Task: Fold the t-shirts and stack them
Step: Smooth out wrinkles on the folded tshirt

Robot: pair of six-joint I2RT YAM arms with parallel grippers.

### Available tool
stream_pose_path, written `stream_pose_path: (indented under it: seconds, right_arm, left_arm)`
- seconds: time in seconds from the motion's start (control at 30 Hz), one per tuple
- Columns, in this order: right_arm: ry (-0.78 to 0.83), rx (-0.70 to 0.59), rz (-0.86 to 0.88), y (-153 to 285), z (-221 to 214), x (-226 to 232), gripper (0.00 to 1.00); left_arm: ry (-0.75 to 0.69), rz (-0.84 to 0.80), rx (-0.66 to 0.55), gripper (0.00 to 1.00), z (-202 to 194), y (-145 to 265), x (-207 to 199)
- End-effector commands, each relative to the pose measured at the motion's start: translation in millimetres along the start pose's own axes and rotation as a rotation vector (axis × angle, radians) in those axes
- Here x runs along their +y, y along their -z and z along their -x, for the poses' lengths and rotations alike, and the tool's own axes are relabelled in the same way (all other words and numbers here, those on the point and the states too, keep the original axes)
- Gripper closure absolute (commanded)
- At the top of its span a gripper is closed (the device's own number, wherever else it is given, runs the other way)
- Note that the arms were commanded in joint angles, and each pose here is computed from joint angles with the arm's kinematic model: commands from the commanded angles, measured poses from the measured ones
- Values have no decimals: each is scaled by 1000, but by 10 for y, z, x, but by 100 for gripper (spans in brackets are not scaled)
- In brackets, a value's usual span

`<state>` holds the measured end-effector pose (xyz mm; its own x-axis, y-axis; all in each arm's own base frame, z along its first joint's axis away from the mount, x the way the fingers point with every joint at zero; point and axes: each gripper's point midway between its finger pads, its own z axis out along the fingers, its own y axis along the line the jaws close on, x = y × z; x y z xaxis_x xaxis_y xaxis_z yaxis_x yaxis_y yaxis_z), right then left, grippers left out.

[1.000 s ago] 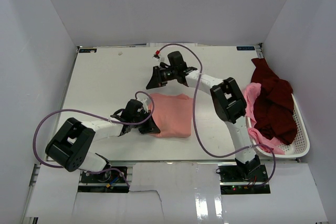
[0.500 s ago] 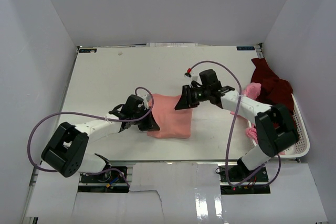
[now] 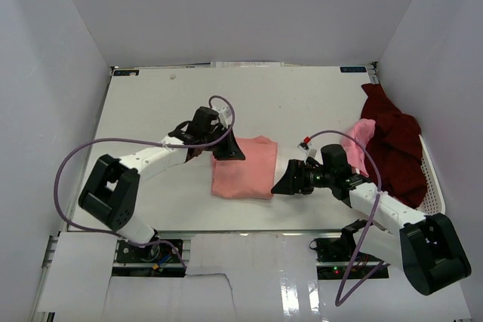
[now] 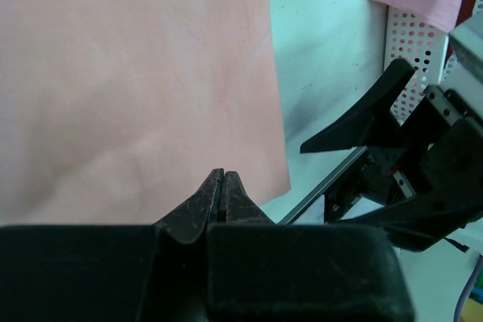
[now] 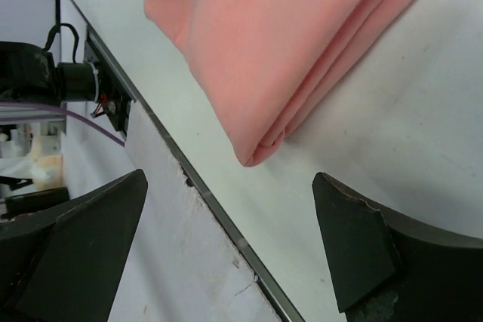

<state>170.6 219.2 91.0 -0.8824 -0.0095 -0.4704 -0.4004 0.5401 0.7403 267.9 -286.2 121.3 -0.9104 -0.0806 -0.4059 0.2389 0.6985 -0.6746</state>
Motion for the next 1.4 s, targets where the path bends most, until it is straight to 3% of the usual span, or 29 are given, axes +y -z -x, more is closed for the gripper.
stream_pose_path:
  seconds: [0.0, 0.2, 0.3, 0.4, 0.53, 1.13, 1.37]
  right_arm:
    - [25, -66, 136, 6, 30, 187, 3]
    - [47, -77, 183, -63, -25, 149, 5]
    - [50, -79, 212, -101, -37, 144, 14]
    - [42, -71, 207, -139, -50, 97, 37]
    - [30, -44, 180, -184, -117, -6, 92]
    - [-15, -16, 280, -306, -37, 80, 92]
    - [-14, 5, 374, -423, 8, 352, 92]
  left_arm:
    - [-17, -79, 29, 92, 140, -181, -117]
    - [-45, -106, 35, 92, 409, -437, -178]
    - [-45, -119, 39, 92, 473, -501, -214]
    - [-49, -121, 29, 91, 509, -492, -237]
    - [-56, -118, 25, 91, 538, -468, -262]
    - [-101, -211, 88, 90, 539, -573, -497]
    - [-110, -208, 110, 90, 452, -614, -484]
